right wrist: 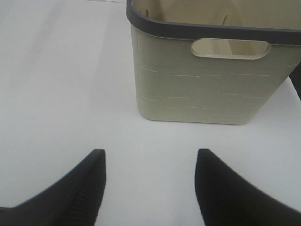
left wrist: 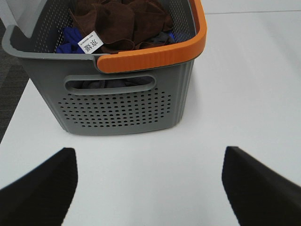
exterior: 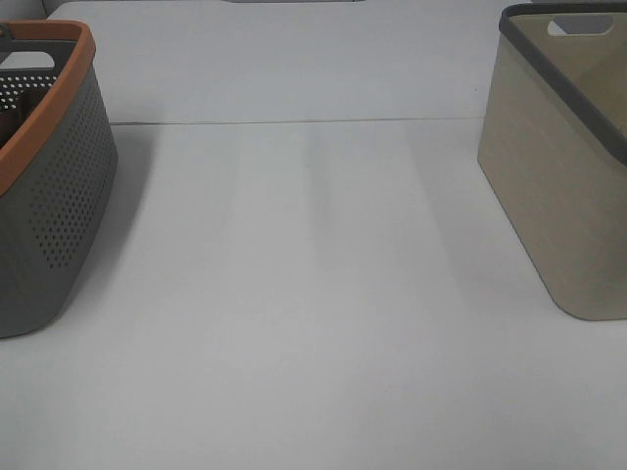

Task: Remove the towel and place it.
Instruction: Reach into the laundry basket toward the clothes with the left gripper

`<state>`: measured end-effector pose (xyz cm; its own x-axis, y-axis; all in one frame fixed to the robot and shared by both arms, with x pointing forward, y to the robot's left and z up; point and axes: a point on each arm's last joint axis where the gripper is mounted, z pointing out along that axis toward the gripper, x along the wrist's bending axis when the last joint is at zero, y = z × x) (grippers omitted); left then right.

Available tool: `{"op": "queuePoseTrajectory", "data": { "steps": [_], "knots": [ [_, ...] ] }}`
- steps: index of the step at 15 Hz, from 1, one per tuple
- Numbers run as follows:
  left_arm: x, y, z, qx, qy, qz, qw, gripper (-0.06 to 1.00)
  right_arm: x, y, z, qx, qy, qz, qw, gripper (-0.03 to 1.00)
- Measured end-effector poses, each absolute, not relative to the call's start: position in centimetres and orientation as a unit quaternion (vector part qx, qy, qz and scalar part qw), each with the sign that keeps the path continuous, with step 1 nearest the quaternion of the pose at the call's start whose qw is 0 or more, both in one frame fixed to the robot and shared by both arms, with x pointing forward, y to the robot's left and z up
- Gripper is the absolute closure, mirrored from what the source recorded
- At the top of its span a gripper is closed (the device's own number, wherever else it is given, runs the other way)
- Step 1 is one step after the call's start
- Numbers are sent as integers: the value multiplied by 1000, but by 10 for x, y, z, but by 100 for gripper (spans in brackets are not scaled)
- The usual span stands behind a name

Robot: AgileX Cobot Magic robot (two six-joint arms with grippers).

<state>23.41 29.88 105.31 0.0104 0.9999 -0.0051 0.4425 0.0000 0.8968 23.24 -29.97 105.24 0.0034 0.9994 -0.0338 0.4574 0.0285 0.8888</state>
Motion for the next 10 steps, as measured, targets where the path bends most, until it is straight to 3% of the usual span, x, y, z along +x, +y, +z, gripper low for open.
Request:
{"op": "queuePoseTrajectory", "data": {
  "steps": [10],
  "knots": [
    [234, 299, 1053, 603, 598, 370, 377, 15, 232, -300, 1052, 598, 609, 357, 379, 41]
  ]
}}
